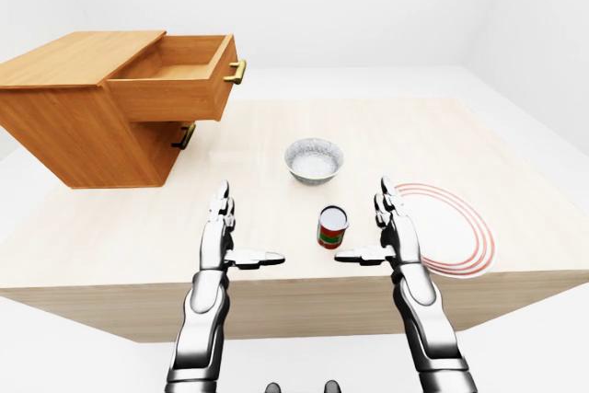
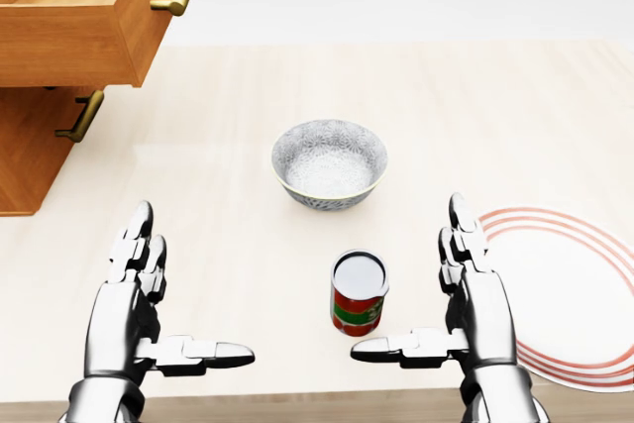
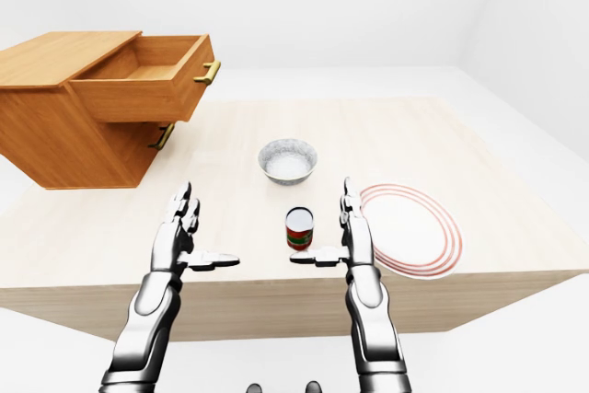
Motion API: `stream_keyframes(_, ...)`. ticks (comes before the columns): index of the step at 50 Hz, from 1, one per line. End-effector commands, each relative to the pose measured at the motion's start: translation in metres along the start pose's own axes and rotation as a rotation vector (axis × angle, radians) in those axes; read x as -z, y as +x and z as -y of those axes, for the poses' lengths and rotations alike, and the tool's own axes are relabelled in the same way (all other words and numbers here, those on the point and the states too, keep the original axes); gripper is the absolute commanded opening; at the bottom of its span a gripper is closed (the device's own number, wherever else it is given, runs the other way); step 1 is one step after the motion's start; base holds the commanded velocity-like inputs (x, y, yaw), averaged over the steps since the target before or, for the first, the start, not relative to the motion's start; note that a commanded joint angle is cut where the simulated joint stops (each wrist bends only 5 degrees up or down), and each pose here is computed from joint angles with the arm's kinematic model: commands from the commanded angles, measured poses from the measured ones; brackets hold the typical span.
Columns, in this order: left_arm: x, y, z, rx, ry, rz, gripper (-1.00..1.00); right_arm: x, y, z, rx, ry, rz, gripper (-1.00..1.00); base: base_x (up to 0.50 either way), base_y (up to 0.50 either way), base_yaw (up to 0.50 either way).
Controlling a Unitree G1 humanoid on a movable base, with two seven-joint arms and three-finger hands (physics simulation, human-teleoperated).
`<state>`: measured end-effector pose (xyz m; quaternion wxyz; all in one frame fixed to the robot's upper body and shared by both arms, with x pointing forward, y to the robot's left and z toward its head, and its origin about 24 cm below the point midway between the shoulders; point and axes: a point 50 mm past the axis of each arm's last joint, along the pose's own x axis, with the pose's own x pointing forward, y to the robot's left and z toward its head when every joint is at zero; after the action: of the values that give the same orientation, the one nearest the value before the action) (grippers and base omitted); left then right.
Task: Put the ketchup in the top drawer of the cabinet.
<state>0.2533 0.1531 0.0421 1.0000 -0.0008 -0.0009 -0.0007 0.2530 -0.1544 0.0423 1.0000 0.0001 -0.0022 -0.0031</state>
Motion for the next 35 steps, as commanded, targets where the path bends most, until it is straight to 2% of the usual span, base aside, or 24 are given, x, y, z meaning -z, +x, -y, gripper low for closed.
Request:
stream_keyframes(1,-0.005,-0.003,-0.008,0.006,-0.01,0.008,1.0,-0.005,-0.004,0.01,0.019,0.004,0.017,1.0,0.0,0.0,0.0)
stream_keyframes(7,-0.011,-0.007,-0.008,0.008,-0.019,0.02,1.0,-0.015,-0.01,0.011,0.027,0.001,0.041,1.0,0.0,0.0,0.0)
stream_keyframes(11,-0.02,-0.016,-0.008,0.016,-0.025,0.041,1.0,-0.027,-0.017,0.011,0.031,0.017,0.071,1.0,0.0,0.0,0.0)
stream_keyframes(18,-0.057,-0.038,-0.015,0.017,-0.044,0.195,1.0,-0.052,-0.033,0.01,0.037,0.011,0.171,1.0,0.0,0.0,0.0)
stream_keyframes(26,-0.08,-0.05,-0.025,0.0,-0.049,0.298,1.0,-0.09,-0.059,0.014,0.058,0.045,0.334,1.0,0.0,0.0,0.0)
stream_keyframes(35,-0.123,-0.086,-0.039,-0.023,-0.053,0.5,1.0,-0.126,-0.09,0.017,0.098,0.029,0.489,1.0,0.0,0.0,0.0)
